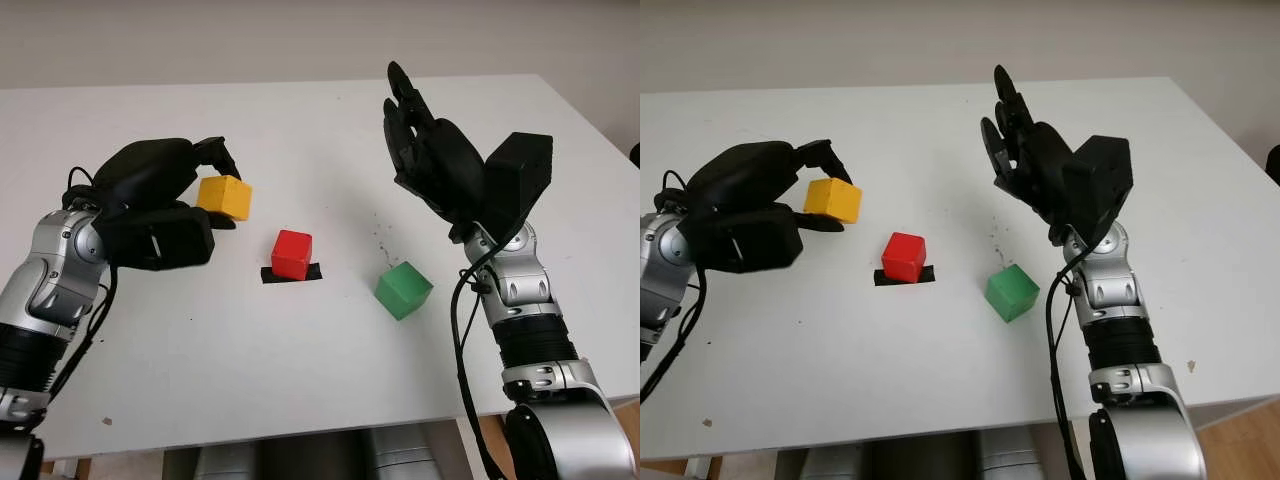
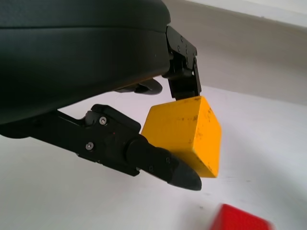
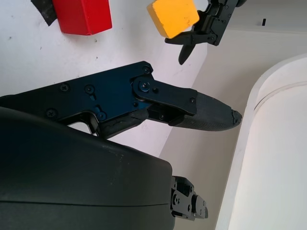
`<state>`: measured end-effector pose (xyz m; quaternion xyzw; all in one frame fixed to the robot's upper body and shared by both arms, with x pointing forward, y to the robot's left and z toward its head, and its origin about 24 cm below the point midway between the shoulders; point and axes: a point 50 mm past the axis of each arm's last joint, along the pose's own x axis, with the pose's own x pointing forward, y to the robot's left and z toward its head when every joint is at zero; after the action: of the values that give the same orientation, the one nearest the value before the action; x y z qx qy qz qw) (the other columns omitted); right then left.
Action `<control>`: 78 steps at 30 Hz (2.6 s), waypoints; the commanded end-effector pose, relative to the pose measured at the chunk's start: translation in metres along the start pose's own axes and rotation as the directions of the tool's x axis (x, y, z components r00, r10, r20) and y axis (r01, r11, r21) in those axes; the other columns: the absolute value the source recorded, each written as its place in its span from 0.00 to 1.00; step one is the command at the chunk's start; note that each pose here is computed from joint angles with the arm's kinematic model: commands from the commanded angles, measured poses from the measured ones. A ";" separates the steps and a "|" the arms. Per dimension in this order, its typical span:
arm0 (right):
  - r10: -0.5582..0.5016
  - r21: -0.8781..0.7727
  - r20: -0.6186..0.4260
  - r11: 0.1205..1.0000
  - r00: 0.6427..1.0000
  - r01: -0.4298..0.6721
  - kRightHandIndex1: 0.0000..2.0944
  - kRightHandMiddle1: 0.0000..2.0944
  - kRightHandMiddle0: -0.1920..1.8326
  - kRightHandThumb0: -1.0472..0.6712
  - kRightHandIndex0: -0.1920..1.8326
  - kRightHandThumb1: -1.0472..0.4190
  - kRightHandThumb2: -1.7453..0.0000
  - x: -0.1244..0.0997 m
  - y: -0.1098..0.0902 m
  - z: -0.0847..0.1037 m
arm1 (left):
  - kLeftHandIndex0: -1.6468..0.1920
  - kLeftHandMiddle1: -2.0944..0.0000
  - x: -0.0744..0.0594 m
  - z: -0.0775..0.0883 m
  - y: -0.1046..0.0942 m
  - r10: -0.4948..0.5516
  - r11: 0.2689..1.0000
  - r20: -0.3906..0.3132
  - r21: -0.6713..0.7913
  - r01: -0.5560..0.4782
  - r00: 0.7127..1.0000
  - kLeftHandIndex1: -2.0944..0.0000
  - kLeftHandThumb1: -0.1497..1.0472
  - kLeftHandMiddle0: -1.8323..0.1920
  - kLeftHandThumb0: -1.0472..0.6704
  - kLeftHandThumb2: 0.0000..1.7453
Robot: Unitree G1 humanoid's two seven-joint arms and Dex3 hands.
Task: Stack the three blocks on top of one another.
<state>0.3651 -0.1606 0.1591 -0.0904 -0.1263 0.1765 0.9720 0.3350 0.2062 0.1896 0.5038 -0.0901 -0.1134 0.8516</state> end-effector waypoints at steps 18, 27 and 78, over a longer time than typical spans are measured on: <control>0.009 0.005 0.017 1.000 1.000 -0.009 0.02 0.02 0.00 0.21 0.00 0.00 0.62 0.002 0.001 0.003 | 0.63 0.99 -0.001 0.012 -0.045 -0.010 0.828 0.014 -0.560 0.016 1.000 0.23 0.95 0.80 0.33 0.03; 0.003 0.003 0.017 1.000 1.000 -0.003 0.02 0.02 0.00 0.20 0.01 0.00 0.63 0.001 0.001 0.002 | 0.65 0.98 -0.005 0.008 -0.066 -0.027 0.843 -0.001 -0.537 0.022 1.000 0.21 0.96 0.82 0.35 0.03; -0.004 0.007 0.031 1.000 1.000 0.004 0.02 0.02 0.01 0.18 0.01 0.00 0.63 -0.001 0.003 0.001 | 0.71 0.98 -0.008 0.000 -0.093 -0.048 0.917 -0.067 -0.400 0.017 0.997 0.25 0.96 0.86 0.32 0.03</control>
<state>0.3644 -0.1588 0.1575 -0.0866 -0.1315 0.1763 0.9717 0.3174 0.1697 0.1090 0.3237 -0.0273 -0.1182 0.9383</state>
